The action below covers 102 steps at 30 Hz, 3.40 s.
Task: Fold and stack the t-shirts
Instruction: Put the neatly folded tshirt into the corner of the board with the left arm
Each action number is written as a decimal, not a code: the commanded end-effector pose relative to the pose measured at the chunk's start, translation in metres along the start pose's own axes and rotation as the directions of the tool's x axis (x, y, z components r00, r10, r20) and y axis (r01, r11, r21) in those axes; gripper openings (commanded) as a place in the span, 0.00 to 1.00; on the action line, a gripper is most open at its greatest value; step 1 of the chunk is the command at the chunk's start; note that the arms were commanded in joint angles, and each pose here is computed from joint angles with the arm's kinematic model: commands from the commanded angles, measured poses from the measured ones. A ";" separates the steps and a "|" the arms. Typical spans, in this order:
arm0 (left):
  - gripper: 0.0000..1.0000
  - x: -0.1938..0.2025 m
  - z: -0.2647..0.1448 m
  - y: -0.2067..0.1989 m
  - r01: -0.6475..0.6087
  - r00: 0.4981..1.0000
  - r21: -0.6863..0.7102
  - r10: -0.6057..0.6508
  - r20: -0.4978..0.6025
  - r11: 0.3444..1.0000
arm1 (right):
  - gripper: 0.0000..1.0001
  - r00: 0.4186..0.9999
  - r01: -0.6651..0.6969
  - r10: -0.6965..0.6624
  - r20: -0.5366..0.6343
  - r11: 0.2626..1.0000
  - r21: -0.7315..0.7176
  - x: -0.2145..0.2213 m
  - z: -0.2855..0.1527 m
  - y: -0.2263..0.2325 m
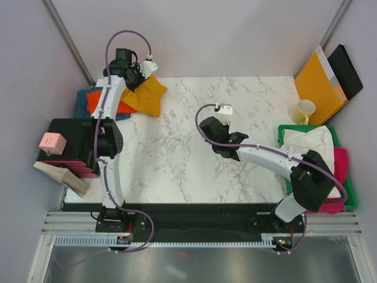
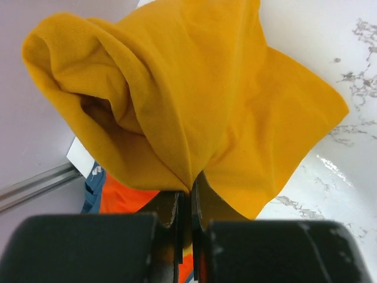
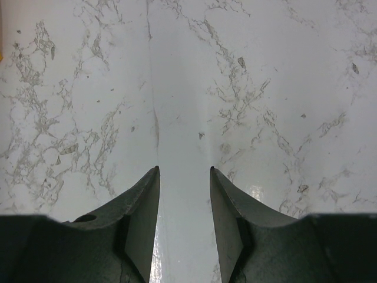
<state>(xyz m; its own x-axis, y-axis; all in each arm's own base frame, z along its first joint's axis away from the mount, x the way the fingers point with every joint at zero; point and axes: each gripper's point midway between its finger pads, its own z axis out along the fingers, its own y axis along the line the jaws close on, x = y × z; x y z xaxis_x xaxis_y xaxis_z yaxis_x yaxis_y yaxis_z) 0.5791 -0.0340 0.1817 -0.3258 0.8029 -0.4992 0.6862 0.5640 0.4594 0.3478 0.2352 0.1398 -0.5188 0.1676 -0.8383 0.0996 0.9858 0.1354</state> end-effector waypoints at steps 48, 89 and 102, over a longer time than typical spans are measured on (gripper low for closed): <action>0.02 0.172 -0.060 0.158 0.458 0.875 -0.447 -0.479 0.073 0.768 | 0.46 0.999 -0.034 0.033 -0.040 0.999 -0.014 0.014 0.012 0.015; 1.00 0.221 -0.031 0.121 0.540 0.780 -0.476 -0.625 -0.026 0.694 | 0.47 0.998 -0.036 0.035 -0.052 0.999 -0.032 0.015 0.015 0.023; 1.00 0.084 -0.061 0.063 0.747 0.628 0.056 -0.731 0.269 0.663 | 0.46 0.997 -0.030 0.025 -0.074 0.997 -0.064 0.018 0.020 0.044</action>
<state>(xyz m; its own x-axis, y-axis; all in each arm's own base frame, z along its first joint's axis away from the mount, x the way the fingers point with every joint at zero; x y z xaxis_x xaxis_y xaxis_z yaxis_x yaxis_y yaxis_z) 0.5588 0.1440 0.1995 -0.5639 0.1499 -0.8122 0.1040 0.9885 0.1102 0.3523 0.2629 0.1049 -0.5949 0.1685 -0.7859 0.0799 0.9853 0.1508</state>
